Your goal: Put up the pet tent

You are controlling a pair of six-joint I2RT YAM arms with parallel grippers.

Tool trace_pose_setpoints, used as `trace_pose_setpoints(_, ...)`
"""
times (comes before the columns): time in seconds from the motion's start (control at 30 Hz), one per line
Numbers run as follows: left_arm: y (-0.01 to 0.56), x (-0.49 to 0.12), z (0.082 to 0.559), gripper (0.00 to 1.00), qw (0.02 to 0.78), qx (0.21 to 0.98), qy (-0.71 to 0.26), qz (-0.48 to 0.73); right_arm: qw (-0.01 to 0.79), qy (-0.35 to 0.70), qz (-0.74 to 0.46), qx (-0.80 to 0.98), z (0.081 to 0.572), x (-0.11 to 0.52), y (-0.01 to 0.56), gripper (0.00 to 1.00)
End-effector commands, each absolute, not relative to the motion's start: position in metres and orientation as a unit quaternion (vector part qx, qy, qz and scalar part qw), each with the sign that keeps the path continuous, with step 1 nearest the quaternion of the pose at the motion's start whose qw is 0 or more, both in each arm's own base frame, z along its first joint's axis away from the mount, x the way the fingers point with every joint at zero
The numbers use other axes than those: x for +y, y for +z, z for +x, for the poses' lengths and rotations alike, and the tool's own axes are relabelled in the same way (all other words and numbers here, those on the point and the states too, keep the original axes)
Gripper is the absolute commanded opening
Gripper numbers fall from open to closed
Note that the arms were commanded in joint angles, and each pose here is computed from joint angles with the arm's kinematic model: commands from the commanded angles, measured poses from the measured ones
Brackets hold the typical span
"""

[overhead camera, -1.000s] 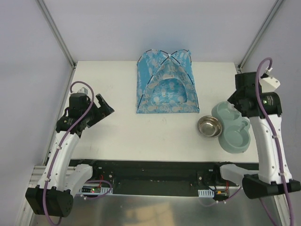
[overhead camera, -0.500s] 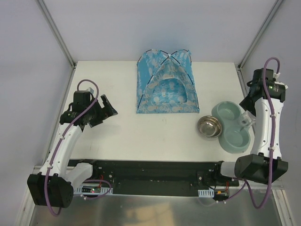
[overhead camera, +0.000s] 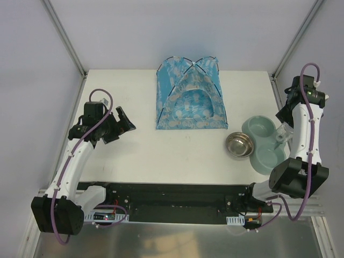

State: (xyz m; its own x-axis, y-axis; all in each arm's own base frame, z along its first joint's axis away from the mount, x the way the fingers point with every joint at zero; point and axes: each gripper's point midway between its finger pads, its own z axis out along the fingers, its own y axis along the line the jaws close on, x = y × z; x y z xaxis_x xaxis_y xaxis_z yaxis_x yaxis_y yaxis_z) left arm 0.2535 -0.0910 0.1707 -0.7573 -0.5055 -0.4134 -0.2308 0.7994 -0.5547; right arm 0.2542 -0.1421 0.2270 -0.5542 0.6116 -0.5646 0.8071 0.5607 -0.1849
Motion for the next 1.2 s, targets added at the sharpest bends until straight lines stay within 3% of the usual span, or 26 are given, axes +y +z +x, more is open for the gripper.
trace_pose_setpoints(0.0,0.186,-0.095,0.258,0.99,0.291,0.902,-0.253,-0.196,0.225,-0.232,0.414,0.851,0.255,-0.152,0.226,0.52)
trace_pose_setpoints(0.5,0.181,-0.096,0.263,0.99,0.28,0.905,-0.249,-0.199,0.19,-0.218,0.414,0.863,0.261,-0.152,0.205,0.56)
trace_pose_setpoints(0.67,0.182,-0.096,0.266,0.99,0.278,0.906,-0.25,-0.198,0.168,-0.206,0.397,0.879,0.274,-0.154,0.2,0.65)
trace_pose_setpoints(0.87,0.185,-0.096,0.268,0.99,0.281,0.905,-0.251,-0.195,0.134,-0.188,0.387,0.893,0.284,-0.16,0.191,0.68)
trace_pose_setpoints(1.17,0.187,-0.097,0.27,0.99,0.281,0.904,-0.253,-0.202,0.143,-0.188,0.38,0.894,0.296,-0.168,0.194,0.89)
